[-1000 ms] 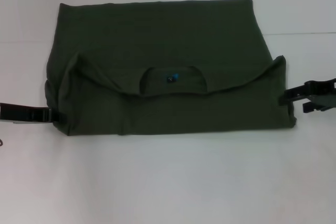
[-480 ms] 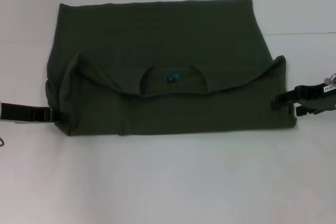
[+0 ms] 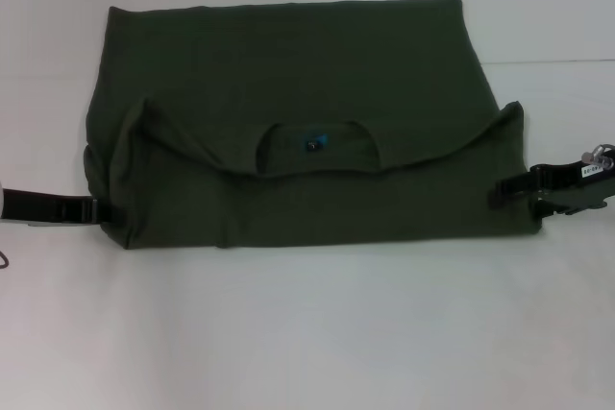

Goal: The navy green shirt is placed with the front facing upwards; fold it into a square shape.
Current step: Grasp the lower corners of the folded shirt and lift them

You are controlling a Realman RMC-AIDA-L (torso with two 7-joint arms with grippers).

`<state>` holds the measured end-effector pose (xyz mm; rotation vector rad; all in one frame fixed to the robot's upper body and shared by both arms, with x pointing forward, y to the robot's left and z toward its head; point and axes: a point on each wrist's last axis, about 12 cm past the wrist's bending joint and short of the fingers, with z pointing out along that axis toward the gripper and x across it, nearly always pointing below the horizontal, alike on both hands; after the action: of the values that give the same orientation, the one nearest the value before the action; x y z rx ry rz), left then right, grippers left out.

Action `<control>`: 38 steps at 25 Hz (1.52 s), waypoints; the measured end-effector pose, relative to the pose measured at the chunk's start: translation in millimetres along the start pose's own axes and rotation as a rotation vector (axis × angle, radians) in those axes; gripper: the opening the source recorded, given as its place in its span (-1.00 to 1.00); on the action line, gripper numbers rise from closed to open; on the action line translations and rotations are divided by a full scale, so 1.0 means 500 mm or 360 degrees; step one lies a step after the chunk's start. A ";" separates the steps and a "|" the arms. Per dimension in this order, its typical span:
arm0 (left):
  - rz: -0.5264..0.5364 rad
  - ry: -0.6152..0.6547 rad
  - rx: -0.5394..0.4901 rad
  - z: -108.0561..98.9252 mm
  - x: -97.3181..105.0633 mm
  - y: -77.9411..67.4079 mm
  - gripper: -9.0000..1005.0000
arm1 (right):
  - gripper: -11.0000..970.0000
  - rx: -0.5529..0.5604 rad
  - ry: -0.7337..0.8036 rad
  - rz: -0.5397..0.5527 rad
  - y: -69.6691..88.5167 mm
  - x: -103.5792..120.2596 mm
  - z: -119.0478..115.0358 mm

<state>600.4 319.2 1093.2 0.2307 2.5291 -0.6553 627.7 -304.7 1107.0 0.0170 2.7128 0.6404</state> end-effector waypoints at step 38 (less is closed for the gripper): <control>0.0000 -0.0013 0.0017 0.001 0.000 -0.002 -0.78 | -0.86 0.0008 0.0020 -0.0048 0.013 0.006 0.016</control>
<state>600.2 318.0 1093.4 0.2313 2.5186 -0.6684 627.3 -295.2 1102.1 -0.0265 2.7213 0.6274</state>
